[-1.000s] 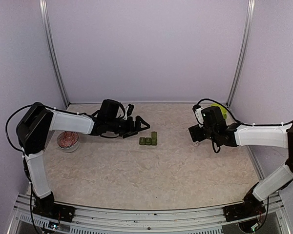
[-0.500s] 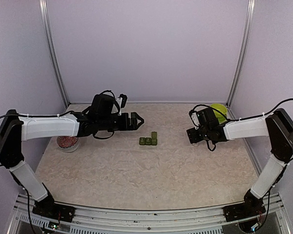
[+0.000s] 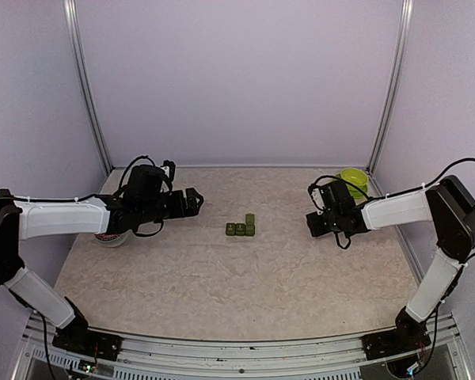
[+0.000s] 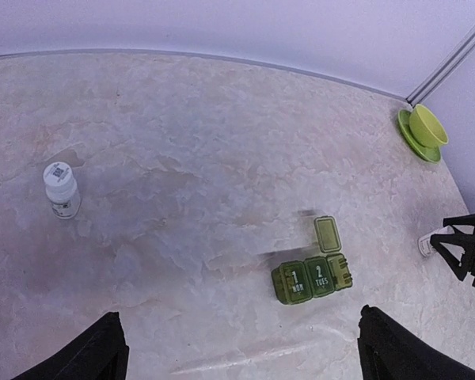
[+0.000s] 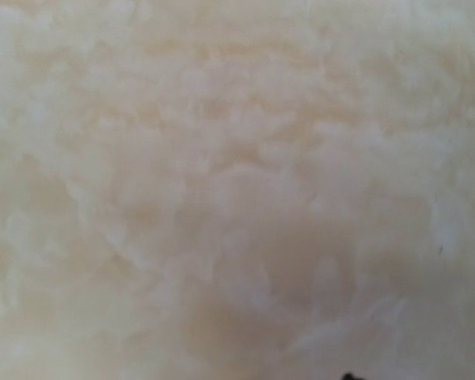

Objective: Sort the pills into containers
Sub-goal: Place the pill bottle at the center of the board.

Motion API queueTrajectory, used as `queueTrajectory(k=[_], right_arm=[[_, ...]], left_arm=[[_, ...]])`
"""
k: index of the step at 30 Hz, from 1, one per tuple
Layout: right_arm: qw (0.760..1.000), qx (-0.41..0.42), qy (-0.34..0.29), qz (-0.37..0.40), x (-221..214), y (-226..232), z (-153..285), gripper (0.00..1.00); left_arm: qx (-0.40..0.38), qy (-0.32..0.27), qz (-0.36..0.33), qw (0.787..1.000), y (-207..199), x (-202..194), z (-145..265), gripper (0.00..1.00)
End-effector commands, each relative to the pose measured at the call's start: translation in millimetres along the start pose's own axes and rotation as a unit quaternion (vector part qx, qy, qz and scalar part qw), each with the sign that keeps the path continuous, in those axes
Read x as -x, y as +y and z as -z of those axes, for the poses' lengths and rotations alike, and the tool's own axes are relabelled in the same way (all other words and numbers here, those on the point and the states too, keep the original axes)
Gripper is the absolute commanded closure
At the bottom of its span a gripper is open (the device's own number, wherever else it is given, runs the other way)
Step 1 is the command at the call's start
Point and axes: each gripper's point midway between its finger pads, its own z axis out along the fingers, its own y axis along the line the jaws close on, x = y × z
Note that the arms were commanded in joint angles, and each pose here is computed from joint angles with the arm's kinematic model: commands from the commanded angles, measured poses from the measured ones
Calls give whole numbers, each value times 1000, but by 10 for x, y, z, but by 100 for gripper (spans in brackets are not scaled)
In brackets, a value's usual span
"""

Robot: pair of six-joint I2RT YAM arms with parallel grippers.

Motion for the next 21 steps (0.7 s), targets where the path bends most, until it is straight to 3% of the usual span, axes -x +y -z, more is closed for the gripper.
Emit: queueTrajectory(k=[1,11,16,21], right_arm=[[1000,3,2,-16,-99,-35,7,49],[1000,7,-1,-15,-120,-25,11,81],[999,51,-10,1,-61,123,48,88],[994,104,-30,23,44,357,190,87]], left_arm=[[11,-33,20,999,45,94,68,1],[10,-44,16,999,105,32,174,1],[1,-35,5,999,89,-31,189,1],[-5,-45,14,999,140,-38,245,1]])
